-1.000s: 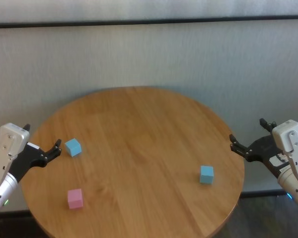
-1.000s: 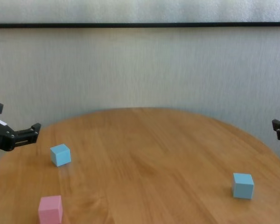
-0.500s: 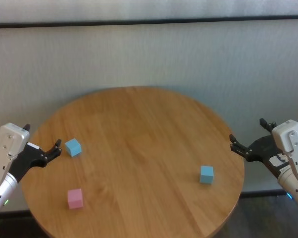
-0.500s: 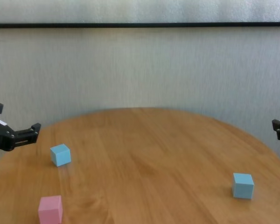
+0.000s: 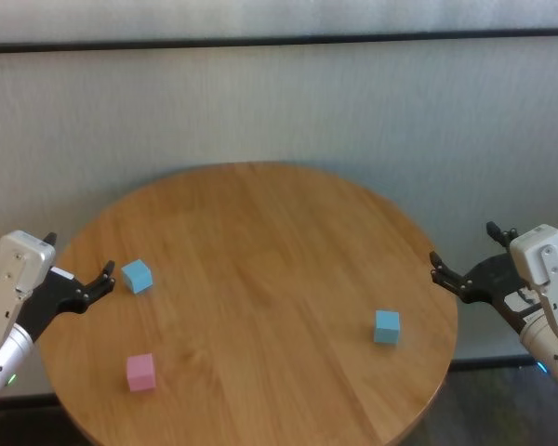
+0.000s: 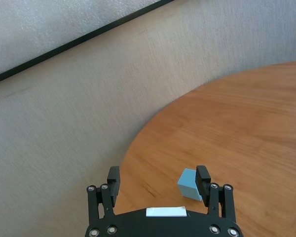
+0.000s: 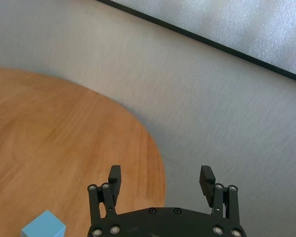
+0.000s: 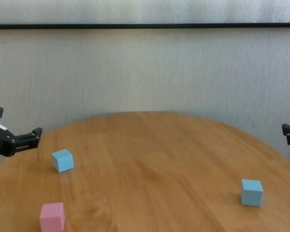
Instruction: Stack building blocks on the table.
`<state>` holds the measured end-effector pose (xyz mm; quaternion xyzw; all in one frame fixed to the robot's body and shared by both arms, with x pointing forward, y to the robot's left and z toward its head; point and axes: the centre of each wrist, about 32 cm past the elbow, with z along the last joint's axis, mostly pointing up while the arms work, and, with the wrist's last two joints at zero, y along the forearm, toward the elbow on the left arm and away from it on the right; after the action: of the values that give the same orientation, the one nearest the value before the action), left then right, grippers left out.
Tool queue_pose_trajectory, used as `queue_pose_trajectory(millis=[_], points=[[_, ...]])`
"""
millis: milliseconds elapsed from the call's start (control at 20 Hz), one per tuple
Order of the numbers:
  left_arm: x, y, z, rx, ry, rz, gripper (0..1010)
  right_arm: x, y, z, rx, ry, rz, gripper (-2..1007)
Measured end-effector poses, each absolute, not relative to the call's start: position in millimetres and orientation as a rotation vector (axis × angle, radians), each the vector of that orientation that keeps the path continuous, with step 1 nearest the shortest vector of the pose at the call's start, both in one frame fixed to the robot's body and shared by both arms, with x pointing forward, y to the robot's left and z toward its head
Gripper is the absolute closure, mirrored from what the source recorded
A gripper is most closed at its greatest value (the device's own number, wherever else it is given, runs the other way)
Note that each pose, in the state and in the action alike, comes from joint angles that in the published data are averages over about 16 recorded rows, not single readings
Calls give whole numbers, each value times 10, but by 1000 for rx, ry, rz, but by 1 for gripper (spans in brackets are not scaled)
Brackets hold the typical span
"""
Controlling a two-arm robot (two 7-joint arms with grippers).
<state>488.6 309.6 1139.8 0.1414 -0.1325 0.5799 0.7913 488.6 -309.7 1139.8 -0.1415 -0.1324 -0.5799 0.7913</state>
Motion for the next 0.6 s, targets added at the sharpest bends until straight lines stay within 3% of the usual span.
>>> queue_pose_trajectory(millis=[600], points=[[4883, 3133, 11406, 306, -265, 1208, 8, 4886, -3097, 11398, -305, -285, -1248, 0]])
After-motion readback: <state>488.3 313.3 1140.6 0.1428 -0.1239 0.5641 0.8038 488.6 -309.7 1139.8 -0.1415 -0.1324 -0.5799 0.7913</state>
